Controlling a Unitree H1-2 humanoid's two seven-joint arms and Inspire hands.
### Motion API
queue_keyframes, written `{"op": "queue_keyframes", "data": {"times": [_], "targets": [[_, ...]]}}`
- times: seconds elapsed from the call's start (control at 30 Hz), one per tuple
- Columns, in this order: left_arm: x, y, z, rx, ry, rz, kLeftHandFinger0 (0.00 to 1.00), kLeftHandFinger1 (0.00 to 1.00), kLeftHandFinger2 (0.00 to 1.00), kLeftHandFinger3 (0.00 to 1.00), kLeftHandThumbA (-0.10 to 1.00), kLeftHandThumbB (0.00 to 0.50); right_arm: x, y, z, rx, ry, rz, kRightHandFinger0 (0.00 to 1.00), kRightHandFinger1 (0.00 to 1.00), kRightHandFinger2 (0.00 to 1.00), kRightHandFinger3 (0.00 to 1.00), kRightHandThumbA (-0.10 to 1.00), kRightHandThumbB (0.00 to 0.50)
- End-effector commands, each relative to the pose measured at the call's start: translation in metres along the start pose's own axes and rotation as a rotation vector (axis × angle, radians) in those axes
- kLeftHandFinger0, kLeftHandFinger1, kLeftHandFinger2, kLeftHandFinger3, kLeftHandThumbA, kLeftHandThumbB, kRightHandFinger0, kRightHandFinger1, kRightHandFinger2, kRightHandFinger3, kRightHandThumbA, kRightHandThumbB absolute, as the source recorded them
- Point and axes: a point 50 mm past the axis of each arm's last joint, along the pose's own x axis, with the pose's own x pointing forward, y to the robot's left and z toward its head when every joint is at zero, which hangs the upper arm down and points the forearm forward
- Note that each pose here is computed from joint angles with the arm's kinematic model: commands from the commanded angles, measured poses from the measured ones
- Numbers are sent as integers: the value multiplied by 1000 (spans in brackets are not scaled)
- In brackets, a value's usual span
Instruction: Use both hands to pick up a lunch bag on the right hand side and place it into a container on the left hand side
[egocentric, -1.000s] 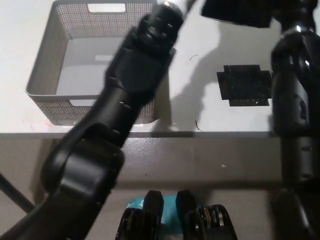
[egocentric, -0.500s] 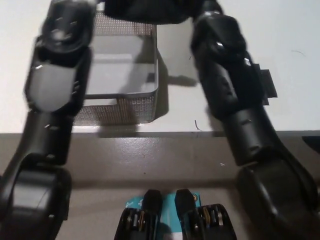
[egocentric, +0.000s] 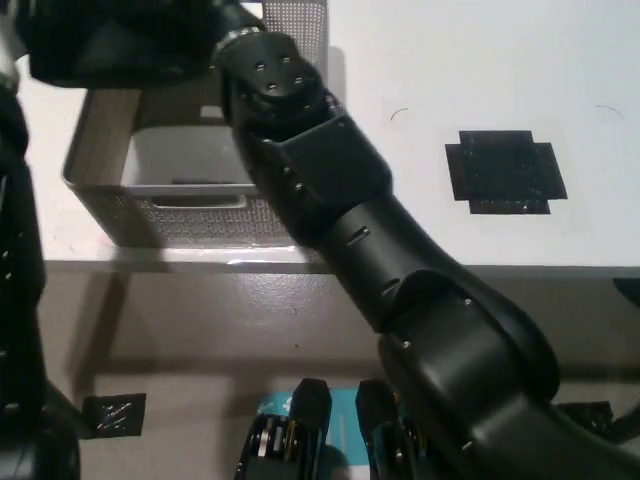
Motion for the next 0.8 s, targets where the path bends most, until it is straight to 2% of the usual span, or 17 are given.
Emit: {"op": "queue_keyframes", "data": {"times": [0.0,0.1,0.17,0.2,0.23,0.27,0.3,0.37,0.4,0.43,0.47,0.53,0.67,0.77], "targets": [[4,-24,15,-56,-43,-124,1000,1000,1000,1000,1000,302,0,51,30,-29,-110,192,1000,1000,1000,1000,1000,107],[4,-26,1,-44,-4,-189,1000,1000,1000,1000,1000,287,-2,39,14,-54,-90,169,1000,1000,1000,1000,1000,73],[2,-20,-12,6,79,-258,1000,1000,1000,1000,1000,302,-4,17,1,-53,-12,162,1000,1000,1000,1000,1000,93],[-1,-15,-18,32,112,-274,1000,1000,1000,1000,1000,300,-4,8,-5,-63,22,158,1000,1000,1000,1000,1000,86],[-6,-4,-28,74,168,-302,1000,1000,1000,1000,1000,272,-6,-11,-14,-112,77,149,1000,1000,1000,1000,884,80],[-9,2,-32,91,192,-315,1000,1000,1000,1000,1000,265,-8,-20,-19,-139,99,144,1000,1000,1000,1000,774,79],[-14,22,-48,134,265,-345,1000,1000,1000,1000,1000,231,-14,-48,-32,-226,127,124,1000,1000,1000,1000,546,48],[-18,43,-61,184,328,-350,1000,1000,1000,1000,1000,218,-22,-75,-44,-278,150,82,1000,1000,1000,1000,473,36],[-20,50,-64,196,345,-350,1000,1000,1000,1000,1000,204,-25,-85,-48,-280,155,67,1000,1000,1000,1000,491,24],[-23,64,-66,210,372,-347,1000,1000,1000,1000,1000,187,-33,-104,-53,-276,156,43,1000,1000,1000,1000,583,39],[-24,78,-67,231,394,-340,1000,1000,1000,1000,1000,199,-42,-125,-54,-303,141,20,1000,1000,1000,1000,601,32],[-24,89,-65,246,398,-345,1000,1000,1000,1000,1000,203,-51,-141,-53,-367,123,0,1000,1000,1000,1000,611,27],[-30,123,-51,336,393,-403,1000,1000,1000,1000,1000,154,-82,-193,-44,-533,78,-69,1000,1000,1000,1000,647,24],[-37,146,-43,410,396,-437,1000,1000,1000,1000,1000,146,-105,-226,-39,-564,76,-108,1000,1000,1000,1000,680,33]]}}
